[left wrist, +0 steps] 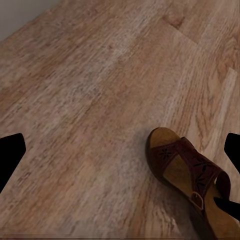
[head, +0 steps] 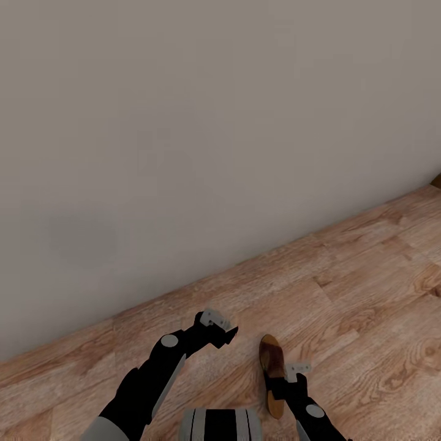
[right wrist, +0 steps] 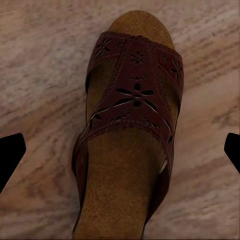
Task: Pick up the two gym shoes and the two sandals from the corridor floor and place them onto the hallstand (shoe rack) in the corridor, making sure they are on the rack and not on the floor. Arrange them so the two gym shoes are next to each other and the two sandals are next to each other.
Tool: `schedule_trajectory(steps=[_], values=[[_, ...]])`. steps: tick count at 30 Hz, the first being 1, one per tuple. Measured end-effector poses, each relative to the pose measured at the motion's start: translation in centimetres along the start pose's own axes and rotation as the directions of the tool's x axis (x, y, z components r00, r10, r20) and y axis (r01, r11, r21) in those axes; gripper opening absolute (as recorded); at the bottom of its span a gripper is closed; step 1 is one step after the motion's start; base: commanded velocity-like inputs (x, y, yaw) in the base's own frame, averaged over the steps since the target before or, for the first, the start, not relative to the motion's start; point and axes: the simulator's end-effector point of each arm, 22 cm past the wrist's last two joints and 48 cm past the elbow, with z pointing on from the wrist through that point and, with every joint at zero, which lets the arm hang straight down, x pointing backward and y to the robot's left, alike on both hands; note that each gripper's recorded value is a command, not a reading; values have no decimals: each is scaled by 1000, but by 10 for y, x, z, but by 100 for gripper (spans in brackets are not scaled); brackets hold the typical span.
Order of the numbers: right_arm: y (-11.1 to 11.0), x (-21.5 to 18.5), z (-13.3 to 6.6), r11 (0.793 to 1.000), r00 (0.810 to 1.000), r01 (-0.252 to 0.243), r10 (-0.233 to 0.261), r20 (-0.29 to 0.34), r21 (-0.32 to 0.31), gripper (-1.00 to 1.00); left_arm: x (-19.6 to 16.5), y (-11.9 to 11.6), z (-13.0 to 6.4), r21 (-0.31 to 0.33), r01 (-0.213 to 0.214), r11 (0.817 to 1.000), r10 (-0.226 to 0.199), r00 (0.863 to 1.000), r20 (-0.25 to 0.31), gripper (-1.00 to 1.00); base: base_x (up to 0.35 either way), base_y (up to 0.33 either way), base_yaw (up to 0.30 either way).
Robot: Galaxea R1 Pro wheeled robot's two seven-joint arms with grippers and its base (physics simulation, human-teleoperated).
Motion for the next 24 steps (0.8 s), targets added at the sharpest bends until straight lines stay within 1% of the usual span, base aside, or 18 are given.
schedule_trajectory(steps=[13, 20, 24], values=[[1, 38, 10, 1000, 997, -6, 6, -73, -3, 100, 37, 2, 16, 14, 45, 999, -44, 998, -55, 100, 0, 0, 0], [1, 59, 15, 1000, 994, -9, 8, -112, -4, 100, 43, 3, 23, 20, 59, 998, -58, 997, -56, 100, 0, 0, 0], [1, 71, 17, 1000, 991, -10, 10, -135, -5, 100, 53, 4, 27, 24, 71, 997, -69, 995, -67, 100, 0, 0, 0]])
